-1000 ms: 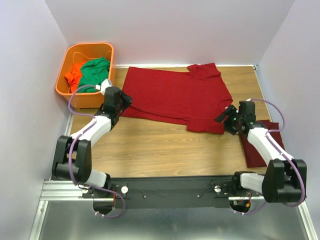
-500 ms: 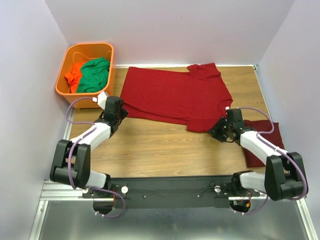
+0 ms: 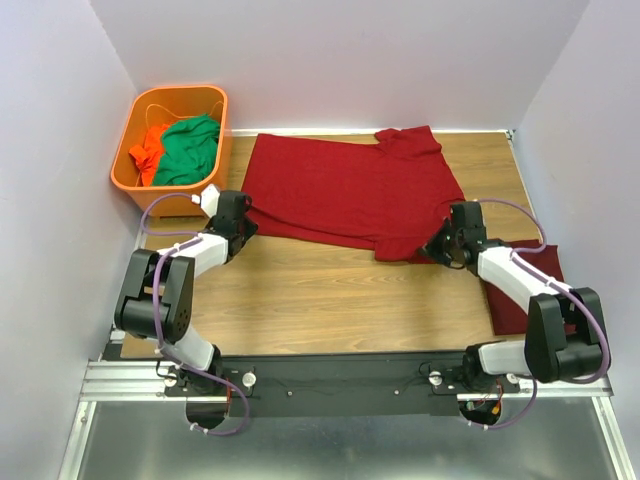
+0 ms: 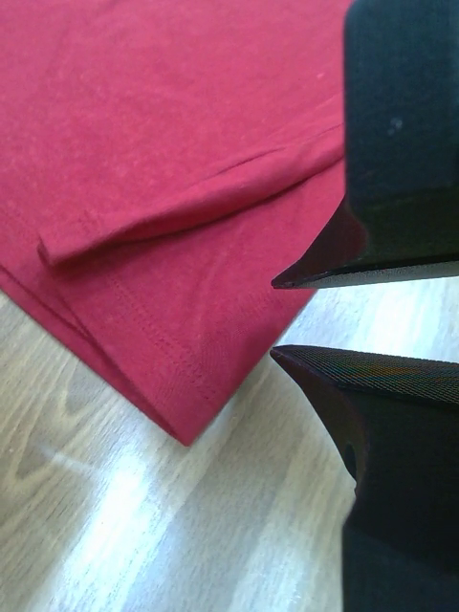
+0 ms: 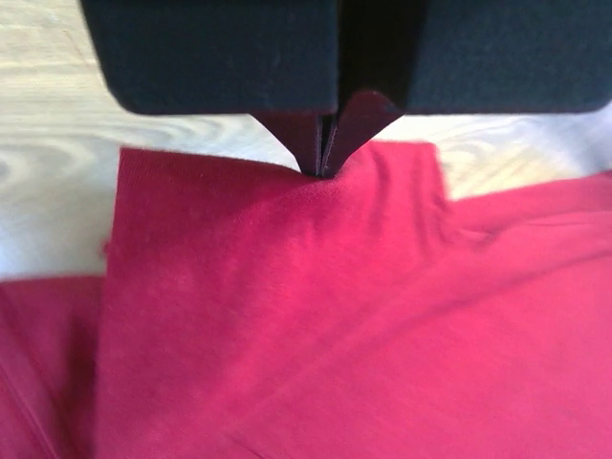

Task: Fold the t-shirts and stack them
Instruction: Fold the tshirt

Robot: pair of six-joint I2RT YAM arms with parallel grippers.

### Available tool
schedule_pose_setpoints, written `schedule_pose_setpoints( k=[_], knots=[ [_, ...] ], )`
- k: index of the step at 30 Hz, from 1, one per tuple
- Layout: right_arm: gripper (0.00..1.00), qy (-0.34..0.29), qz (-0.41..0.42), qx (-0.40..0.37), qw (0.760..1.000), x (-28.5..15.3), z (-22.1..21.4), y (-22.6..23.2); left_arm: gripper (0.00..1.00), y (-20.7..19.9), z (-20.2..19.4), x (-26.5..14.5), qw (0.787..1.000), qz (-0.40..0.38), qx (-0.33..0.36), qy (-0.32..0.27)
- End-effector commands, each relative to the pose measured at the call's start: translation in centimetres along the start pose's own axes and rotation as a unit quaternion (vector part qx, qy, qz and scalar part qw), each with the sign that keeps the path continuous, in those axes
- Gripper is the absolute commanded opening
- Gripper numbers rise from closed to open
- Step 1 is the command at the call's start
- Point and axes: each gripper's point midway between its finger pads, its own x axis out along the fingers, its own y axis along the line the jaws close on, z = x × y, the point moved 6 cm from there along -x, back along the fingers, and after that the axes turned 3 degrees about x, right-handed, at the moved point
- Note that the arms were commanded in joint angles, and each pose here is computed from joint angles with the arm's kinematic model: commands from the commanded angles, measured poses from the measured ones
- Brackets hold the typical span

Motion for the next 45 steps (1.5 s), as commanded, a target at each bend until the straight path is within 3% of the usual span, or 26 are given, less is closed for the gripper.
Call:
schedule_pose_setpoints(
  k=[1,18,21,25,28,32,36,45],
  knots=[
    [0.01,-0.030,0.010,-0.018,0.999,-0.1,2.2,2.1,0.37,-0.2,1.0,0.9,1.000,0.010,0.002,-0.021],
    [0.01,-0.013,-0.021,-0.070,0.997,4.8,5.4,4.7,0.35,-1.3,1.7,1.1,1.000,-0.018,0.015,-0.013],
    [0.12,-0.026,-0.016,-0.093,0.995,4.2,6.0,5.0,0.35,-1.5,1.8,0.9,0.999,-0.031,0.020,-0.013],
    [0.39,-0.060,0.010,-0.101,0.993,0.5,7.0,6.1,0.35,-2.6,1.6,0.2,0.996,-0.089,0.031,-0.005],
    [0.52,-0.092,-0.005,-0.093,0.991,-1.6,7.1,5.3,0.36,-3.8,1.2,-0.7,0.989,-0.139,0.056,0.003],
    [0.52,-0.115,-0.013,-0.078,0.990,-4.4,5.9,3.2,0.41,-6.3,-1.0,-3.3,0.973,-0.205,0.108,0.011],
    [0.52,-0.102,-0.020,-0.069,0.992,-4.9,4.3,1.1,0.44,-9.8,-6.2,-6.9,0.942,-0.286,0.168,0.054],
    [0.52,-0.075,-0.033,-0.070,0.994,-4.3,2.4,-1.1,0.47,-14.9,-16.7,-10.9,0.872,-0.378,0.281,0.132]
  ],
)
